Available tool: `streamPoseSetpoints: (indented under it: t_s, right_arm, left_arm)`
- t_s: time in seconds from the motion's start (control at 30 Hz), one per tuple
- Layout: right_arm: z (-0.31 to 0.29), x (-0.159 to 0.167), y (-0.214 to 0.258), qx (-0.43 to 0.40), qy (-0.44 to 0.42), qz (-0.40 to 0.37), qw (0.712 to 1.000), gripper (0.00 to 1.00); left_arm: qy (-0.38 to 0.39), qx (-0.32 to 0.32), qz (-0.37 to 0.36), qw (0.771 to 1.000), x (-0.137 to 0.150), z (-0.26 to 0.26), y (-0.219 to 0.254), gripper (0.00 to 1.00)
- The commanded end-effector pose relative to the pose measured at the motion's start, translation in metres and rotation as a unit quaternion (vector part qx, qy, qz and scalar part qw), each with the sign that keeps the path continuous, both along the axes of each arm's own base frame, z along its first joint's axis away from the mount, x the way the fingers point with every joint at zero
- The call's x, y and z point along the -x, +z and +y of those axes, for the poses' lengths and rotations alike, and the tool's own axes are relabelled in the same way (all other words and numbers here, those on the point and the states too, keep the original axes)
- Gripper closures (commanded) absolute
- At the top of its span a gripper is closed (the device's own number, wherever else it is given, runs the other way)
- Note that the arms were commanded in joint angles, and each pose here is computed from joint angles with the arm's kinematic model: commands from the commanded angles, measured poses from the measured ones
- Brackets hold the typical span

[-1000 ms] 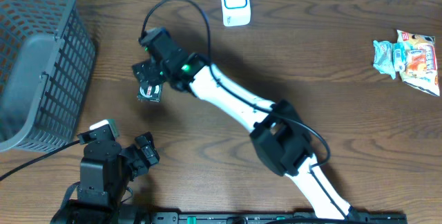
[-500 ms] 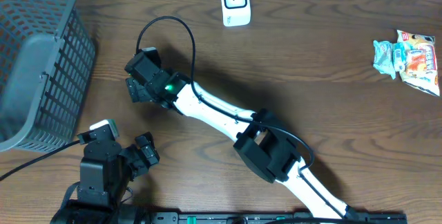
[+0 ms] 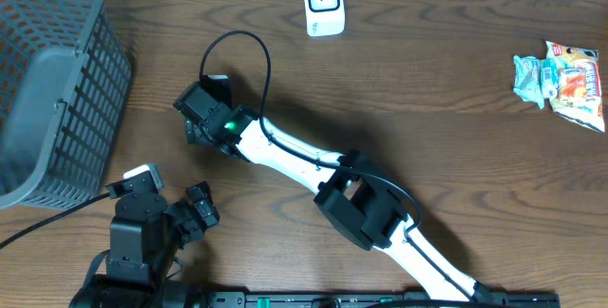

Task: Scan the item barcode
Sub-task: 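Move the right gripper left over the green Zam-Buk box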

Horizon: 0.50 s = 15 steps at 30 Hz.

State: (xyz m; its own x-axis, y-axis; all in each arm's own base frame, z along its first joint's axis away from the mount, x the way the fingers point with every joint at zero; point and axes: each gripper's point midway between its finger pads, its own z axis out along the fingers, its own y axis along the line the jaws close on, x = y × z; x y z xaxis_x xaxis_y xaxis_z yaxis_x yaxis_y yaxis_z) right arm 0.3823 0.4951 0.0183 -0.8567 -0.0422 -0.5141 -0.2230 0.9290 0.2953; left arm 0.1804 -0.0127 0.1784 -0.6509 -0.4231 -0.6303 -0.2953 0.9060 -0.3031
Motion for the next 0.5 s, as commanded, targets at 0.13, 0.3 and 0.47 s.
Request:
streamPoseSetpoints:
  t_s: [0.13, 0.3, 0.47]
  right_arm:
    - [-0.009, 0.014, -0.027, 0.042, -0.011, 0.018, 0.999, 0.2]
    - [-0.041, 0.003, -0.029, 0.091, -0.041, 0.014, 0.995, 0.22]
    - [-0.082, -0.011, -0.013, 0.13, -0.073, 0.025, 0.988, 0.24]
  left_arm:
    - [0.001, -0.001, -0.003, 1.0, 0.0, 0.001, 0.001, 0.02]
    - [0.001, -0.001, -0.003, 1.0, 0.0, 0.001, 0.001, 0.02]
    - [0.001, -0.001, -0.003, 1.0, 0.0, 0.001, 0.001, 0.02]
